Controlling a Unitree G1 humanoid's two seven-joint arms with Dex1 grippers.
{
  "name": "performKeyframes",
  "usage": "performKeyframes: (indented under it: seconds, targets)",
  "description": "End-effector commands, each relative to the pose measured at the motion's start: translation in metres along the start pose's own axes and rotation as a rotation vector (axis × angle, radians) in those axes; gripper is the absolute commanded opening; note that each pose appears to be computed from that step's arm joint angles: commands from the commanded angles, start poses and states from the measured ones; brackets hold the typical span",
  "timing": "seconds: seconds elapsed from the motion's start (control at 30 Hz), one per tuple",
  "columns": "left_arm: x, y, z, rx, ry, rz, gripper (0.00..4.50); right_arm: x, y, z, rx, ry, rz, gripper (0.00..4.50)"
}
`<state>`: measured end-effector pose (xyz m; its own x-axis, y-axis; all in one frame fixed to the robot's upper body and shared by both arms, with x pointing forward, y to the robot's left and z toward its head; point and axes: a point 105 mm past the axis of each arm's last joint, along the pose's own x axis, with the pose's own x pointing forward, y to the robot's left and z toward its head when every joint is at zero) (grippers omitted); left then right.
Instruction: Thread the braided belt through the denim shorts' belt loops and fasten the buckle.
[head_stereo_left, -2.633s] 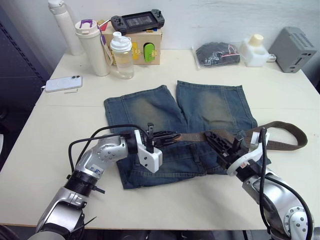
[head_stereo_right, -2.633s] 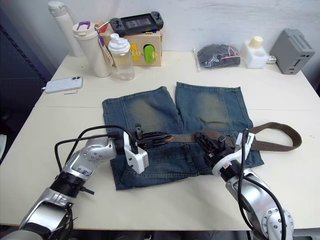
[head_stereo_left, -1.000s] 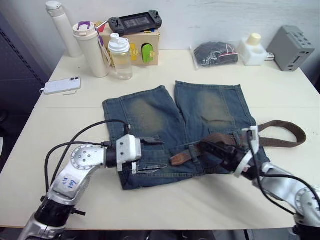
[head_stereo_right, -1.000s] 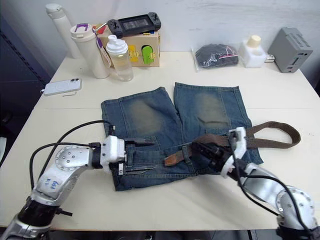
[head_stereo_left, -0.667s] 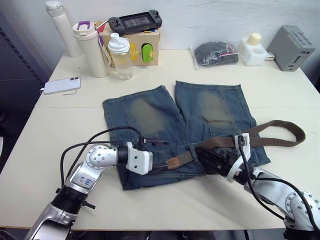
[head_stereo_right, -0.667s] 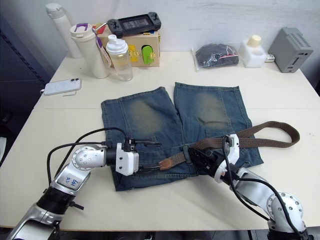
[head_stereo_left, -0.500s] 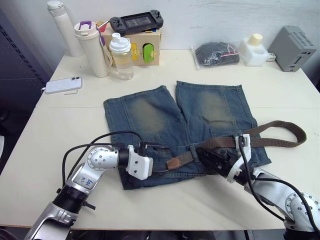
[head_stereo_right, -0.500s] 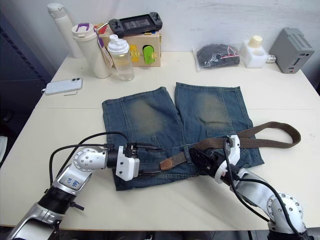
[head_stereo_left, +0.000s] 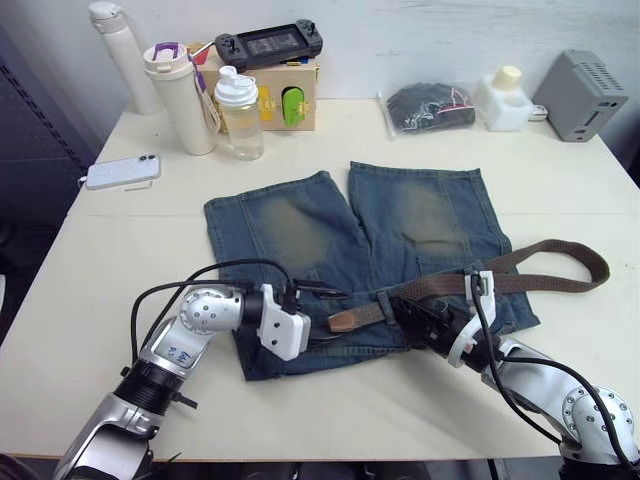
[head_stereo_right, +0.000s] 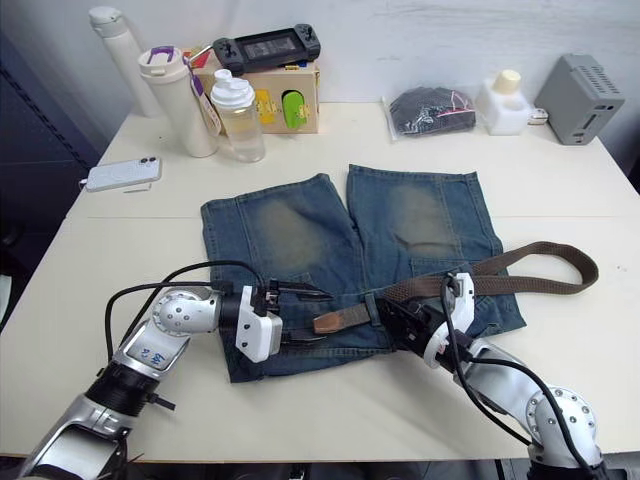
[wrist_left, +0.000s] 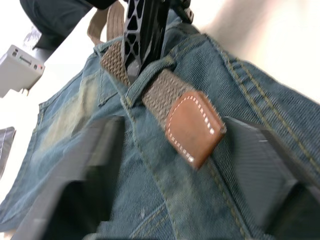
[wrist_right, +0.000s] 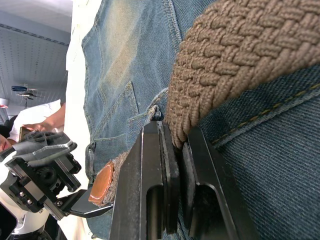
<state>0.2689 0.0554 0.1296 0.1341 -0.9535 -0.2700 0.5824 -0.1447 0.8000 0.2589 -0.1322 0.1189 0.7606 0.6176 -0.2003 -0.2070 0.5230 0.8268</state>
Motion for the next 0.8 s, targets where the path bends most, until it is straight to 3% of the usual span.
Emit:
performKeyframes:
  seconds: [0.03, 0.13, 0.43, 0.6, 0.77, 0.8]
  targets:
    - [-0.001, 0.0, 0.008, 0.029, -0.032, 0.009, 1.44, -0.001, -0.001, 0.0, 0.002, -0.003, -0.004, 0.0]
    - [-0.003, 0.001, 0.005, 0.037, -0.014, 0.011, 0.06, -0.002, 0.002, 0.003, 0.012, -0.018, 0.009, 0.0]
    - [-0.003, 0.003, 0.003, 0.043, -0.002, 0.036, 0.02, -0.015, 0.015, 0.021, -0.057, -0.06, 0.038, 0.0]
    - [-0.002, 0.005, 0.008, 0.04, -0.023, 0.063, 0.0, -0.048, 0.027, 0.03, -0.436, 0.032, 0.021, 1.92]
    - [-0.004, 0.006, 0.008, 0.028, -0.025, 0.069, 0.0, -0.069, 0.035, 0.019, -1.074, 0.245, 0.044, 4.36]
    - [-0.004, 0.006, 0.008, 0.027, -0.026, 0.07, 0.0, -0.071, 0.022, 0.015, -1.244, 0.331, -0.006, 4.45]
